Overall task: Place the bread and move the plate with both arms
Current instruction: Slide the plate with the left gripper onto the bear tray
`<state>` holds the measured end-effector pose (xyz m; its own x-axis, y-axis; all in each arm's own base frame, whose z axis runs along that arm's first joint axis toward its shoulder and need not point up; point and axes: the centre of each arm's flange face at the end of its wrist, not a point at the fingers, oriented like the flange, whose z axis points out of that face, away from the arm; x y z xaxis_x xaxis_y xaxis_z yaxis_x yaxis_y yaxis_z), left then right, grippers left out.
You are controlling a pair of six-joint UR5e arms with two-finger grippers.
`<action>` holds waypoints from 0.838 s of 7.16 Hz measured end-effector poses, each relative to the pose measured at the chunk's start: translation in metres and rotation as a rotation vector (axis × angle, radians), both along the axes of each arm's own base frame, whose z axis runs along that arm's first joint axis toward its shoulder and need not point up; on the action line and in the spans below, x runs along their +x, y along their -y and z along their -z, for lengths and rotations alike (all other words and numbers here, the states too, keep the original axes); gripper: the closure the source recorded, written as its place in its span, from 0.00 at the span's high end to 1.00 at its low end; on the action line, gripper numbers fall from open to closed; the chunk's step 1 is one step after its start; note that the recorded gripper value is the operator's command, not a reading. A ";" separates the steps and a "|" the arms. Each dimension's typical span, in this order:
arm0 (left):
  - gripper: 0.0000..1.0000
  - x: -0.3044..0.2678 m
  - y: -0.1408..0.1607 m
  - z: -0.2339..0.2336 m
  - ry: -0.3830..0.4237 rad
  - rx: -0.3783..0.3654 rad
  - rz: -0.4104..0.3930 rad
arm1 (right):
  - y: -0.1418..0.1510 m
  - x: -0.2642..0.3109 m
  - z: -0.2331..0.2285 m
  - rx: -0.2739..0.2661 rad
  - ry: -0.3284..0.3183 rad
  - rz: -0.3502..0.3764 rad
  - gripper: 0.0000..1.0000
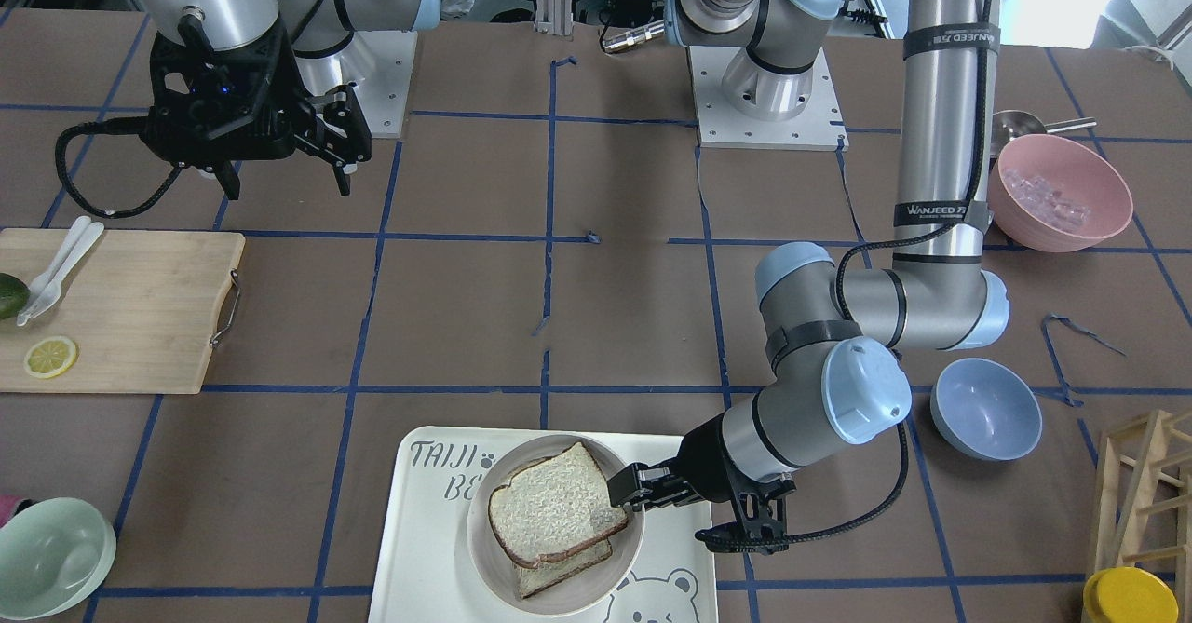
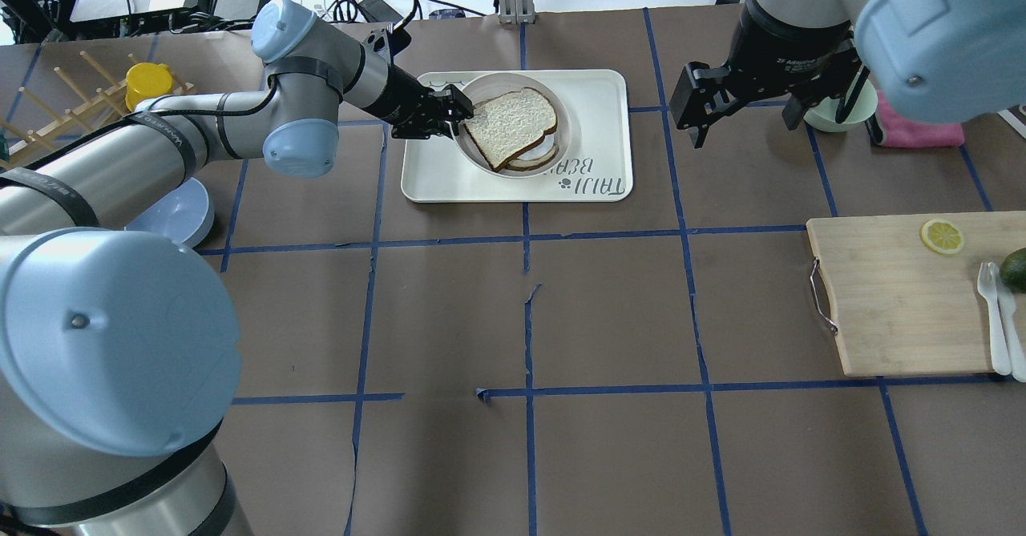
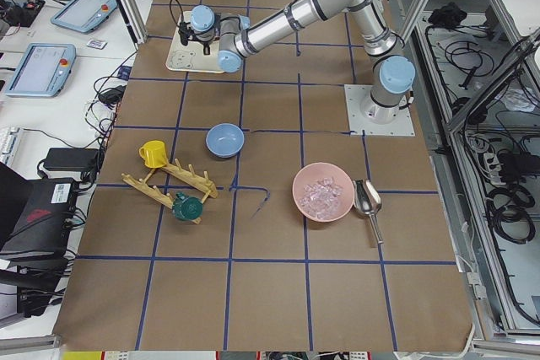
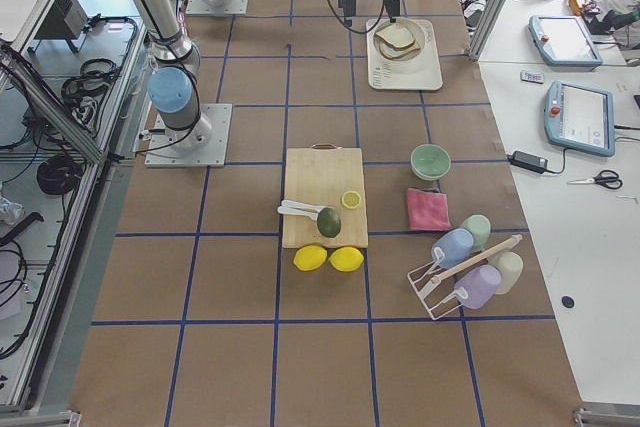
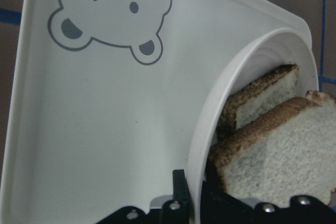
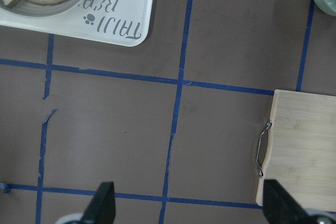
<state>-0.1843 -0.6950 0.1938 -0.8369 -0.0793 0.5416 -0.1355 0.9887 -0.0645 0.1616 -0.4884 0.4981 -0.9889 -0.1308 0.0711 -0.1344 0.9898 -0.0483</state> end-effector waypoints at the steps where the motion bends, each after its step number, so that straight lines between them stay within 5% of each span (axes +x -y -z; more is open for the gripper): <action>1: 0.00 -0.001 0.006 0.012 -0.009 0.005 0.006 | 0.000 0.000 0.000 -0.002 0.000 0.000 1.00; 2: 0.99 -0.003 0.009 0.018 -0.023 0.009 0.011 | 0.000 0.000 0.000 -0.003 0.001 0.000 1.00; 6: 1.00 -0.003 0.008 -0.002 -0.019 0.005 -0.003 | 0.001 0.000 -0.001 -0.011 0.001 0.003 1.00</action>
<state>-0.1872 -0.7029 0.1958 -0.8262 -0.0845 0.5570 -0.1398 0.9885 -0.0574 0.1617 -0.4893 0.4994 -0.9893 -0.1273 0.0712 -0.1316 0.9895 -0.0597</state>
